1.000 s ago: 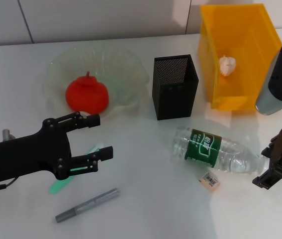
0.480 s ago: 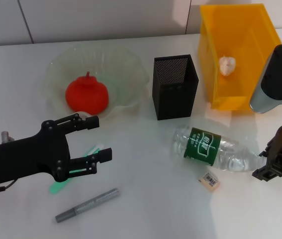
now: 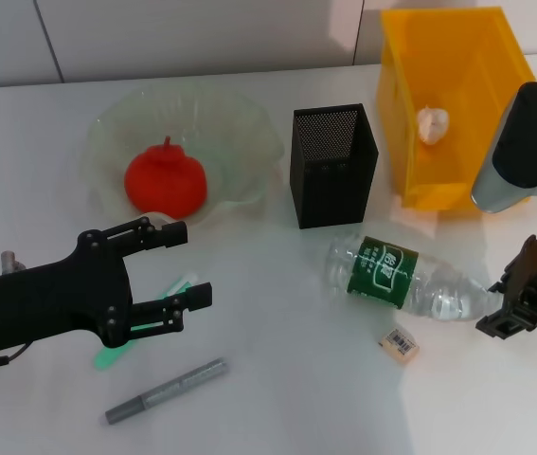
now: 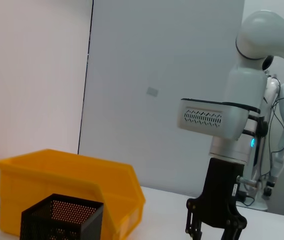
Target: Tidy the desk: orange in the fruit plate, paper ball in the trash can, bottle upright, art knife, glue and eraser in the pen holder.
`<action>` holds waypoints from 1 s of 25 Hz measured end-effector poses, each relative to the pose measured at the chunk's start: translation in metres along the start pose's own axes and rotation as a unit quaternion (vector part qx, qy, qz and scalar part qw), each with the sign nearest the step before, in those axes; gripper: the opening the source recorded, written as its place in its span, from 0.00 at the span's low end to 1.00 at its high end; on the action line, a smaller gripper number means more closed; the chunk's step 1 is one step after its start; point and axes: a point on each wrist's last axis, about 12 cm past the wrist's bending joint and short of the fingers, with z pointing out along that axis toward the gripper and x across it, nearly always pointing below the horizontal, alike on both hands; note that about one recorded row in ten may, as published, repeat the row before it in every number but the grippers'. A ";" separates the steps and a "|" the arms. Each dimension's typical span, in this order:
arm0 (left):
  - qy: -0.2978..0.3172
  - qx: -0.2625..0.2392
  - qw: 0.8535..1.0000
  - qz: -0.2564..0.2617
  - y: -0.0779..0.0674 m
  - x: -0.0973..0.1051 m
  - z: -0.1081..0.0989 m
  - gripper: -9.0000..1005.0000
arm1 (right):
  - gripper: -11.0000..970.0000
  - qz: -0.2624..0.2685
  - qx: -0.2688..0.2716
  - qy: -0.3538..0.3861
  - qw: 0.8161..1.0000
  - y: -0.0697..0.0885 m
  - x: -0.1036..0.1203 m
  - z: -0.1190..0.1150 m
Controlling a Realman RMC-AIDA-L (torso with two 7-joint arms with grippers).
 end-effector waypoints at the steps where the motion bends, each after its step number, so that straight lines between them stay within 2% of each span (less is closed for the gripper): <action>1: 0.000 0.000 1.000 0.000 0.000 0.000 0.000 0.78 | 0.47 -0.001 0.004 -0.003 1.000 0.000 0.000 -0.003; 11: -0.005 -0.007 1.000 -0.003 -0.002 0.002 -0.003 0.78 | 0.46 -0.033 0.052 -0.036 0.997 0.012 -0.001 -0.045; 25: -0.018 -0.015 1.000 -0.001 -0.006 0.003 -0.010 0.78 | 0.46 -0.072 0.062 -0.102 0.990 0.023 -0.023 -0.074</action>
